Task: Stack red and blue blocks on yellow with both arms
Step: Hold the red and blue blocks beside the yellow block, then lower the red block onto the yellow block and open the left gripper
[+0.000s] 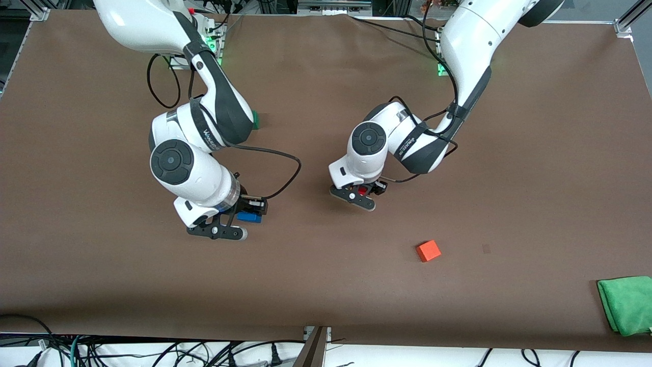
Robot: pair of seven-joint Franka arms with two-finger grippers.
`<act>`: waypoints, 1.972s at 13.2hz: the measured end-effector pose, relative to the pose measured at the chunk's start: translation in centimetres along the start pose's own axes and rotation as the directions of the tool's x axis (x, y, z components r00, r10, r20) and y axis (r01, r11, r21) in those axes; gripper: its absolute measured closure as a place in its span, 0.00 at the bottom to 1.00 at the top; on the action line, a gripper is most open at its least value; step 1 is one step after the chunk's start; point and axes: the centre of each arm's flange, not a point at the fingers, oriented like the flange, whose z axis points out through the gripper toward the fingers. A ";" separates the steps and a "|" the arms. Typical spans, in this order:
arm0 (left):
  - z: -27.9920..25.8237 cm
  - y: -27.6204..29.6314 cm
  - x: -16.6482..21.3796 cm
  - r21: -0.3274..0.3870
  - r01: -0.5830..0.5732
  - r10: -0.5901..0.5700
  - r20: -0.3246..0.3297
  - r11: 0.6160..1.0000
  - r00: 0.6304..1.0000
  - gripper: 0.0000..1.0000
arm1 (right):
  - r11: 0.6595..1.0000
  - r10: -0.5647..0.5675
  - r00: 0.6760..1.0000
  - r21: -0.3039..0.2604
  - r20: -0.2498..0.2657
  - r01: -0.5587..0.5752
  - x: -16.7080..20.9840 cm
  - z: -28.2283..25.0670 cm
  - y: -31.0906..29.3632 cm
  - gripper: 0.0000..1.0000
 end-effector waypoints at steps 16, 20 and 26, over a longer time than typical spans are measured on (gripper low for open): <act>0.1 0.0 0.1 0.000 0.027 -0.027 0.000 1.000 1.000 0.44 | 1.000 0.021 1.000 0.000 0.004 -0.021 -1.3 0.3 -2.1 0.45; 0.0 -0.1 0.3 -0.003 0.047 -0.047 -0.003 0.999 0.999 0.44 | 1.000 0.031 1.000 0.000 0.005 -0.031 -1.6 0.3 -2.5 0.45; 0.1 -0.1 0.5 -0.005 0.051 -0.051 -0.005 0.999 0.999 0.44 | 1.000 0.030 1.000 0.000 0.005 -0.030 -1.7 0.4 -2.7 0.45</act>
